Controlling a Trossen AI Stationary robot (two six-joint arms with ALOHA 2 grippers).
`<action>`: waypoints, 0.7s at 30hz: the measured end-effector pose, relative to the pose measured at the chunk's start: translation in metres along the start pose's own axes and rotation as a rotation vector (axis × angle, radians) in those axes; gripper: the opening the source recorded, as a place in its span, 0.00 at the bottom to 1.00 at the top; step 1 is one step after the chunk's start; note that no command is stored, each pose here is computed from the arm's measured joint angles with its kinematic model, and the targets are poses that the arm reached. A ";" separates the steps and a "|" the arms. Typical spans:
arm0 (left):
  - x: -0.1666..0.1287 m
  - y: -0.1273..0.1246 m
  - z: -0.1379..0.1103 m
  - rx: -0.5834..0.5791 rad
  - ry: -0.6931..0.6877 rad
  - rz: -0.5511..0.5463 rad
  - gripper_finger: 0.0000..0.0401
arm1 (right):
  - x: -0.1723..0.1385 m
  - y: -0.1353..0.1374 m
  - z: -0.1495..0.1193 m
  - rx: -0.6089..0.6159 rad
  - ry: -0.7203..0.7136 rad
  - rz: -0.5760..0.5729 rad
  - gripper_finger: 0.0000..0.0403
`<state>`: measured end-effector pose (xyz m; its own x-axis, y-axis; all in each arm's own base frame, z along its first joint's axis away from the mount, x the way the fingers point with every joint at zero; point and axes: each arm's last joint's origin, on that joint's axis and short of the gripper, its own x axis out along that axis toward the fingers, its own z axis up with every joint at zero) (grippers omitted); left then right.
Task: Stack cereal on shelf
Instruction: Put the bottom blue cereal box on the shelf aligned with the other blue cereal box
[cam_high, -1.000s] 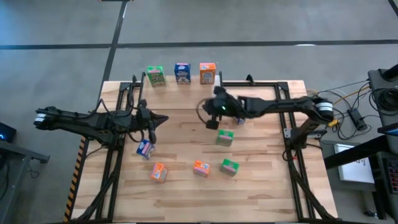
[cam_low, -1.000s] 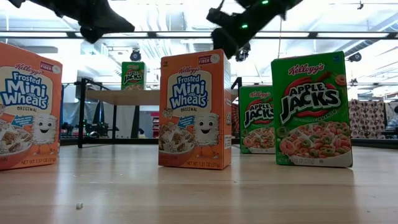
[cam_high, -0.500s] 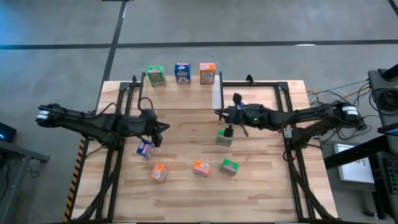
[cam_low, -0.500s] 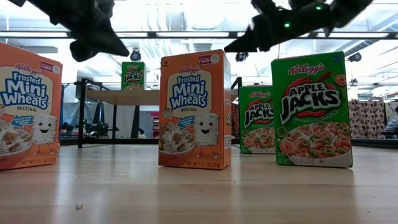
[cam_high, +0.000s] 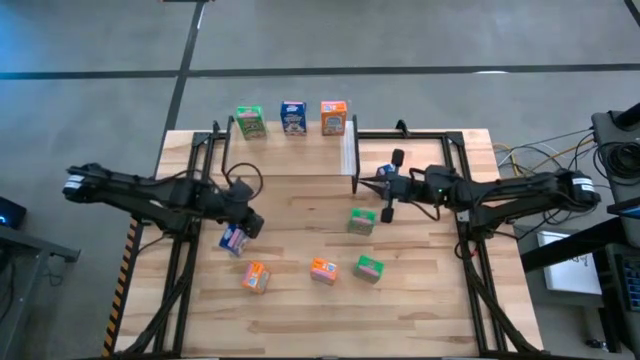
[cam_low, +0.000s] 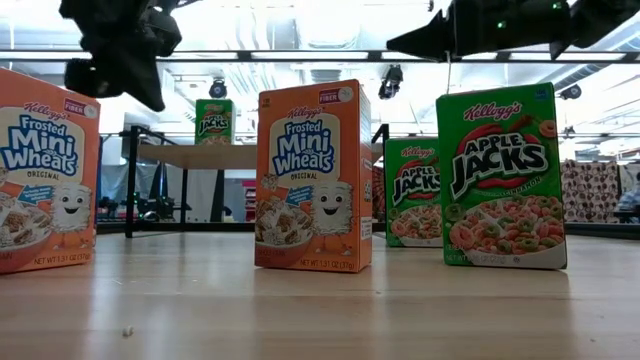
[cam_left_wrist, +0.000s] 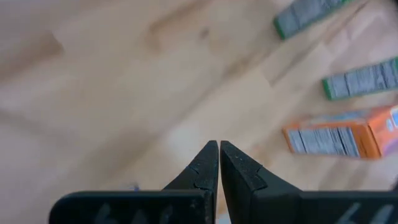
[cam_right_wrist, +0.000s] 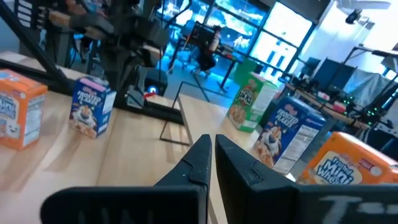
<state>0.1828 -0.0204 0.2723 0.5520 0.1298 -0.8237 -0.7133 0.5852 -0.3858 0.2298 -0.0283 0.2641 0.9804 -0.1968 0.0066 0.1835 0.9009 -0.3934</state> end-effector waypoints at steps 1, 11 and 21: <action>-0.001 -0.003 0.001 -0.016 0.034 0.004 0.00 | -0.001 0.000 0.000 0.000 -0.005 0.006 0.03; -0.017 -0.027 0.001 -0.110 0.292 0.222 0.02 | -0.001 0.000 -0.003 -0.009 0.017 0.012 0.03; -0.020 -0.023 -0.013 -0.241 0.377 0.337 0.36 | -0.002 0.001 -0.004 -0.027 0.028 0.016 0.03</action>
<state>0.1829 -0.0474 0.2920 0.1156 -0.0434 -0.9923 -0.9265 0.3555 -0.1235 0.2280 -0.0290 0.2600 0.9808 -0.1933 -0.0254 0.1653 0.8935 -0.4176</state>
